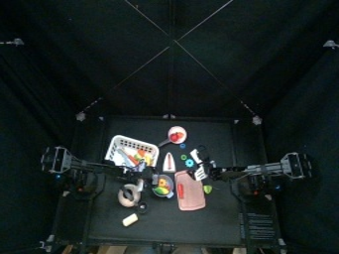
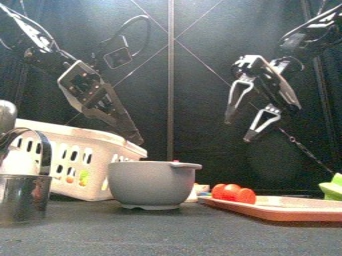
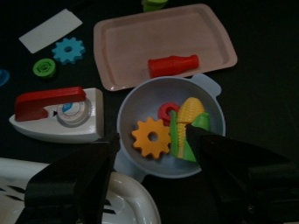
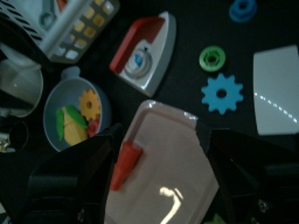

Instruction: Grab corn

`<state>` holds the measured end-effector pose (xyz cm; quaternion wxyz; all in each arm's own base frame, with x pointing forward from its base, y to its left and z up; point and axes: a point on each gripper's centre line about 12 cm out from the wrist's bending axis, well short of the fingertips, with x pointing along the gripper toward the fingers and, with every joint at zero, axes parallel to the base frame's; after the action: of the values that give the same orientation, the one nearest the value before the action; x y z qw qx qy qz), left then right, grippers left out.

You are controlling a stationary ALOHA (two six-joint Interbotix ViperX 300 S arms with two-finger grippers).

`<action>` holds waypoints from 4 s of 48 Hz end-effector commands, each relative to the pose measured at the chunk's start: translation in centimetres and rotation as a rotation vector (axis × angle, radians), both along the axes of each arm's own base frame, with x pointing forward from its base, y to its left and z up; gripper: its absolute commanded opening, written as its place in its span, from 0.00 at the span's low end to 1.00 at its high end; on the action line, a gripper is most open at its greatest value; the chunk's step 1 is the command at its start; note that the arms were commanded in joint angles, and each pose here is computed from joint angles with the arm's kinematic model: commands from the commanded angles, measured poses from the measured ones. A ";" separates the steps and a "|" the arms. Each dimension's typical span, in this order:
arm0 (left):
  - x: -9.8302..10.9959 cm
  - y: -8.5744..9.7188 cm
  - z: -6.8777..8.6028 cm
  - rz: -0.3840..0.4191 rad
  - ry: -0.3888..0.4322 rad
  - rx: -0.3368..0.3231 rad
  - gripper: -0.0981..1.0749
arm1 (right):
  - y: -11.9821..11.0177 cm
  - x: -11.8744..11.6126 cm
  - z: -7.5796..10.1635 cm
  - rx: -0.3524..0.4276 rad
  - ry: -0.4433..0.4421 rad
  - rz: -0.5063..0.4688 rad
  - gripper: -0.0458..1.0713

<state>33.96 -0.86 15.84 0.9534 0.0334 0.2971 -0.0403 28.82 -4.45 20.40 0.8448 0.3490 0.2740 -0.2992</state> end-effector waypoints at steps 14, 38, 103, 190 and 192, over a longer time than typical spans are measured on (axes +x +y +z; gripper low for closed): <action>3.1 -2.4 2.3 0.004 0.147 0.043 0.90 | -4.7 -0.5 1.1 -0.150 -0.049 -0.003 0.92; 5.7 -3.0 1.7 0.066 0.216 -0.036 0.90 | -5.0 -0.6 -1.1 -0.176 0.033 0.024 0.92; 6.0 -2.4 -2.8 0.105 0.342 -0.046 0.90 | -5.3 0.0 -1.9 -0.166 0.057 0.018 0.92; 6.0 -2.0 1.0 0.115 0.246 -0.070 0.59 | -5.4 0.2 -2.2 -0.167 0.069 0.022 0.92; 6.0 -2.0 1.1 0.115 0.244 -0.070 0.59 | -5.4 0.2 -2.2 -0.167 0.070 0.022 0.92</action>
<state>39.58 -2.91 15.45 0.9018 -0.0204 0.4317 0.0008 28.58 -9.62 17.25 0.8587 0.2631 0.2949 -0.3263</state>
